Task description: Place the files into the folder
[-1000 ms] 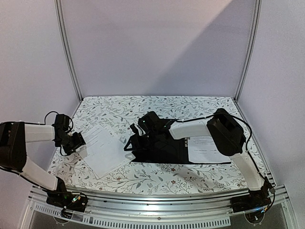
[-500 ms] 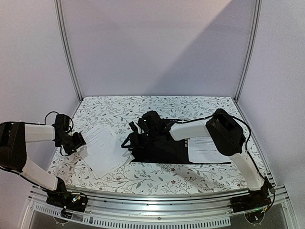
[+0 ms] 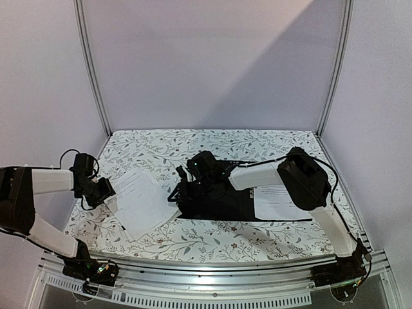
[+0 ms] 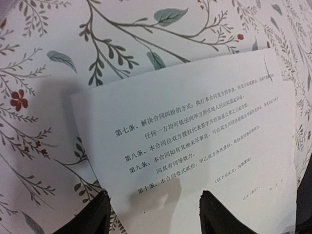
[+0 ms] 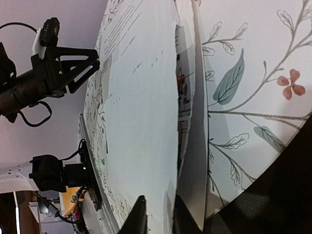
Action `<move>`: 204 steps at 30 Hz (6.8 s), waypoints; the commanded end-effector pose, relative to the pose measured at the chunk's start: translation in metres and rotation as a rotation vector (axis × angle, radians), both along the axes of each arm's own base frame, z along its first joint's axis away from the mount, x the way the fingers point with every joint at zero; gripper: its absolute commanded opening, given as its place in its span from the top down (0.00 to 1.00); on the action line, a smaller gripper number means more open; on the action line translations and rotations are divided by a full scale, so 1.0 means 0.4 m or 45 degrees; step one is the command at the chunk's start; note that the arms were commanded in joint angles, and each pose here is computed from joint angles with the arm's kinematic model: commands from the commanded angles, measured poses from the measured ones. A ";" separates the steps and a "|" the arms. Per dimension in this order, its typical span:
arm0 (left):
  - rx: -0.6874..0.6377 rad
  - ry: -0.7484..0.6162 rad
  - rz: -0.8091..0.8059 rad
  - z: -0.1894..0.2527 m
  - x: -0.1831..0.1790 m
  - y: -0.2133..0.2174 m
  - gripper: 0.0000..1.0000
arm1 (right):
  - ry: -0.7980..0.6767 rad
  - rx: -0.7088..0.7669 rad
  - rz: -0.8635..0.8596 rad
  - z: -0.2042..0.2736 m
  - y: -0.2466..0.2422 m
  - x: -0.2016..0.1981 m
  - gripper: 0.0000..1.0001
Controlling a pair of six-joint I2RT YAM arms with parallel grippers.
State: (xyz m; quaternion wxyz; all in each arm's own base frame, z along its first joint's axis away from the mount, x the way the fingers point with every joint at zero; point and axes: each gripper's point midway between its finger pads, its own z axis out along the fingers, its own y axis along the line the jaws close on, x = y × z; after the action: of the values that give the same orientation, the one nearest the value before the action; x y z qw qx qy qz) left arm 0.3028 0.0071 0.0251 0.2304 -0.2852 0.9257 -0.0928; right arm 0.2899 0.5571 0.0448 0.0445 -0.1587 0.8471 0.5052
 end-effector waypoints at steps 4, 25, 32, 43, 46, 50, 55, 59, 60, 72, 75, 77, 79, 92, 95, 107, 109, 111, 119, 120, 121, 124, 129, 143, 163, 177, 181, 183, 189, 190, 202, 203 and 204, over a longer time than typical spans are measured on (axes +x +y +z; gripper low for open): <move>0.028 -0.019 -0.021 0.008 0.000 -0.002 0.38 | -0.034 -0.172 -0.049 -0.086 -0.041 0.010 1.00; 0.026 -0.030 -0.044 0.008 0.009 -0.008 0.38 | -0.145 -0.276 -0.108 -0.076 -0.089 0.049 0.82; 0.023 -0.030 -0.057 0.007 0.009 -0.014 0.39 | -0.147 -0.298 -0.121 -0.085 -0.101 0.048 0.97; 0.015 -0.036 -0.070 0.010 0.013 -0.021 0.37 | -0.229 -0.282 -0.170 -0.009 -0.124 0.068 1.00; 0.007 -0.047 -0.077 0.014 0.015 -0.026 0.35 | -0.241 -0.259 -0.170 0.023 -0.125 0.065 1.00; -0.050 -0.126 -0.115 0.043 0.031 -0.058 0.34 | -0.215 -0.139 -0.161 0.065 -0.117 0.052 1.00; -0.157 -0.181 -0.140 0.077 0.018 -0.120 0.33 | -0.045 0.090 -0.199 0.122 -0.121 0.037 1.00; -0.286 -0.217 -0.116 0.105 0.006 -0.172 0.33 | 0.034 0.161 -0.238 0.136 -0.135 0.041 1.00; -0.311 -0.207 -0.112 0.104 0.002 -0.181 0.32 | 0.054 0.181 -0.239 0.139 -0.135 0.041 1.00; -0.540 -0.062 -0.129 0.036 -0.088 -0.272 0.31 | 0.361 0.521 -0.273 0.230 -0.114 0.048 1.00; -0.604 -0.047 -0.129 0.013 -0.101 -0.288 0.30 | 0.383 0.572 -0.275 0.251 -0.110 0.050 1.00; -0.669 -0.061 -0.134 0.014 -0.100 -0.307 0.30 | 0.398 0.599 -0.278 0.260 -0.110 0.052 1.00; -0.728 -0.099 -0.141 0.027 -0.091 -0.326 0.30 | 0.411 0.616 -0.280 0.267 -0.110 0.053 1.00; -0.864 -0.032 -0.066 0.032 -0.112 -0.373 0.30 | 0.439 0.652 -0.300 0.267 -0.112 0.057 1.00; -0.841 -0.004 -0.036 0.027 -0.127 -0.369 0.29 | 0.442 0.650 -0.301 0.262 -0.112 0.057 1.00; -0.975 0.020 -0.021 -0.005 -0.143 -0.424 0.29 | 0.466 0.663 -0.304 0.256 -0.121 0.050 1.00; -1.044 -0.020 0.013 0.002 -0.140 -0.429 0.29 | 0.475 0.662 -0.318 0.249 -0.128 0.047 1.00; -1.090 -0.061 0.049 0.010 -0.134 -0.427 0.30 | 0.480 0.658 -0.324 0.246 -0.132 0.044 1.00; -1.096 -0.293 0.000 0.086 -0.064 -0.425 0.40 | 0.499 0.563 -0.368 0.186 -0.169 0.029 1.00; -1.081 -0.318 -0.002 0.096 -0.056 -0.421 0.41 | 0.481 0.553 -0.378 0.184 -0.178 0.029 1.00; -1.062 -0.336 -0.002 0.102 -0.051 -0.417 0.42 | 0.478 0.537 -0.391 0.174 -0.187 0.029 1.00; -0.970 -0.381 -0.011 0.117 -0.035 -0.401 0.45 | 0.459 0.499 -0.406 0.160 -0.204 0.028 1.00; -0.848 -0.356 -0.069 0.095 -0.014 -0.400 0.47 | 0.437 0.454 -0.404 0.143 -0.213 0.023 1.00; -0.560 -0.311 -0.201 0.056 0.057 -0.396 0.84 | 0.431 0.357 -0.381 0.110 -0.222 0.004 1.00; -0.450 -0.913 -1.116 0.466 0.032 -0.600 1.00 | -0.480 0.064 -0.254 0.202 -0.385 0.144 0.34; -0.561 -1.009 -1.295 0.553 -0.070 -0.674 1.00 | -0.684 0.462 -0.183 0.318 -0.366 0.112 0.33; -0.616 -1.014 -1.227 0.543 -0.061 -0.672 1.00 | -0.643 0.622 -0.182 0.357 -0.378 0.076 0.48; -0.661 -1.026 -1.205 0.541 -0.061 -0.674 1.00 | -0.605 0.696 -0.181 0.374 -0.382 0.062 0.52; -0.737 -1.041 -1.183 0.551 -0.064 -0.680 1.00 | -0.520 0.680 -0.244 0.334 -0.389 0.082 0.48; -0.744 -1.049 -1.186 0.558 -0.066 -0.680 1.00 | -0.517 0.649 -0.267 0.319 -0.394 0.090 0.45; -0.833 -1.065 -1.273 0.600 -0.109 -0.699 1.00 | -0.501 0.717 -0.218 0.325 -0.351 0.122 0.31; -0.838 -1.065 -1.283 0.601 -0.113 -0.701 1.00 | -0.471 0.727 -0.221 0.318 -0.348 0.124 0.31; -0.844 -1.066 -1.291 0.604 -0.117 -0.705 1.00 | -0.455 0.737 -0.223 0.315 -0.345 0.127 0.30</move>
State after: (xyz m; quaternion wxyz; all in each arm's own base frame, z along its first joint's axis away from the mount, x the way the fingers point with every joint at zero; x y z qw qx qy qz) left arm 0.2694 -0.2665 0.2537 0.3975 0.1574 0.7207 -0.5456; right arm 0.3385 0.4146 0.1709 0.2950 -0.1570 0.6744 0.6584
